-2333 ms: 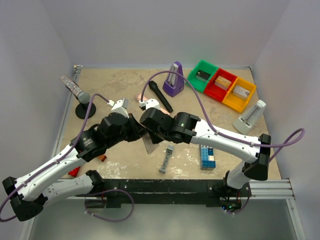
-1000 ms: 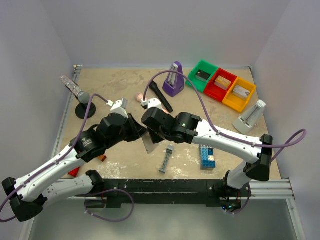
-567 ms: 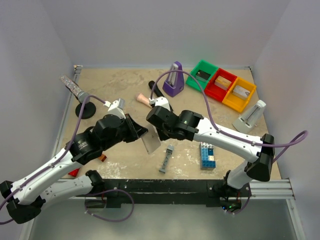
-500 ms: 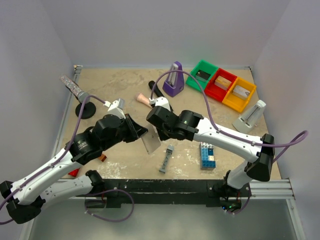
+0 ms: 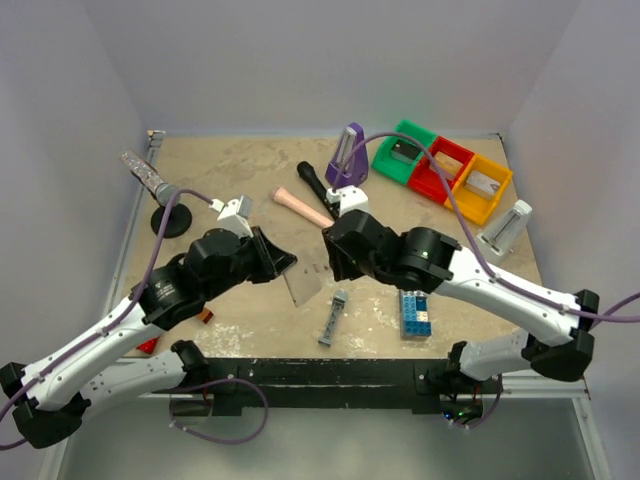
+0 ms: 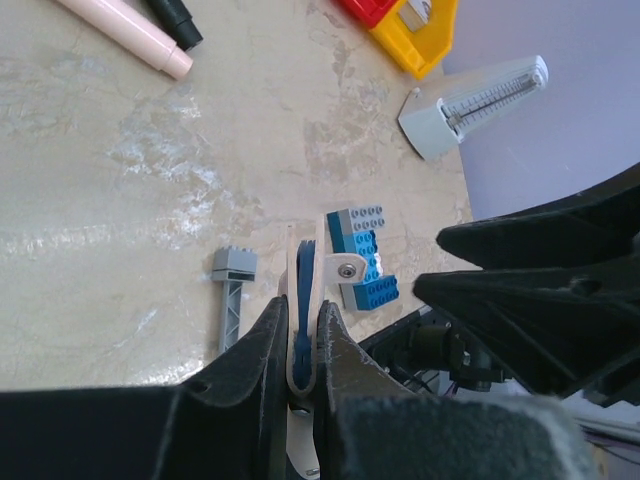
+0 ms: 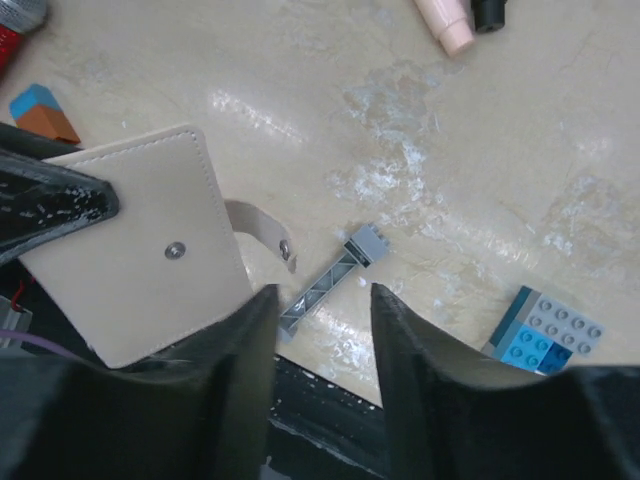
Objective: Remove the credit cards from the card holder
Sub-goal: Open the card holder.
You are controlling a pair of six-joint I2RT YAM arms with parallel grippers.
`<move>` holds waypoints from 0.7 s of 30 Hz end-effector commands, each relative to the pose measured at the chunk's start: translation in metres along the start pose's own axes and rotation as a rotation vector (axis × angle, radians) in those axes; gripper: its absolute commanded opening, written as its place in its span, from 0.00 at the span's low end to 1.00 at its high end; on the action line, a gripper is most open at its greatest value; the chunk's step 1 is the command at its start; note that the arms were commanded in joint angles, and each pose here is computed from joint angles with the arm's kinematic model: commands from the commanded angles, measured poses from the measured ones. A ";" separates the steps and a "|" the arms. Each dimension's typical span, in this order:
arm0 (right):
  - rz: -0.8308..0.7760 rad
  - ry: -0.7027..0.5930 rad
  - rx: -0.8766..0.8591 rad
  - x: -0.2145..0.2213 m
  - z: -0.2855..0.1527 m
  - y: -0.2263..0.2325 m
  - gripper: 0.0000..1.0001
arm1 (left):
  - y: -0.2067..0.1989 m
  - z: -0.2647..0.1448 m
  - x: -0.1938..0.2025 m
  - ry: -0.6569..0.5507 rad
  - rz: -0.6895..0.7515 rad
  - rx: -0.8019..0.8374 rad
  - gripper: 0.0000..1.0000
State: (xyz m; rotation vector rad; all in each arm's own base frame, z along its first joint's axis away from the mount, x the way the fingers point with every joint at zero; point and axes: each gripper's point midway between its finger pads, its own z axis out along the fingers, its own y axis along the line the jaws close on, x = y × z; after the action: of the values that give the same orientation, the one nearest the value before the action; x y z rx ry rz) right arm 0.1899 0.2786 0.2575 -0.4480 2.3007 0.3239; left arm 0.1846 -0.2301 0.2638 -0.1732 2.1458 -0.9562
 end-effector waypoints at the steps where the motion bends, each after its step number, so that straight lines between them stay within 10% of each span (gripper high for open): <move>1: -0.005 -0.146 -0.117 -0.016 -0.029 -0.004 0.52 | -0.029 0.000 -0.009 -0.057 0.176 0.199 0.00; 8: -0.008 -0.276 -0.514 -0.004 -0.078 0.024 0.69 | -0.060 -0.028 -0.010 -0.265 0.220 0.659 0.00; 21: 0.009 -0.256 -0.599 0.016 -0.080 0.030 0.63 | -0.080 -0.075 0.028 -0.058 0.264 1.182 0.00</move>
State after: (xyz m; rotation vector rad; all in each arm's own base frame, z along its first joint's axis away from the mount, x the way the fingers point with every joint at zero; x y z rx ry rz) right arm 0.1137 0.2717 0.2929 -0.6630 1.9668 1.0056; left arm 0.1451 -0.2588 0.2904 0.3718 1.4791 -1.6351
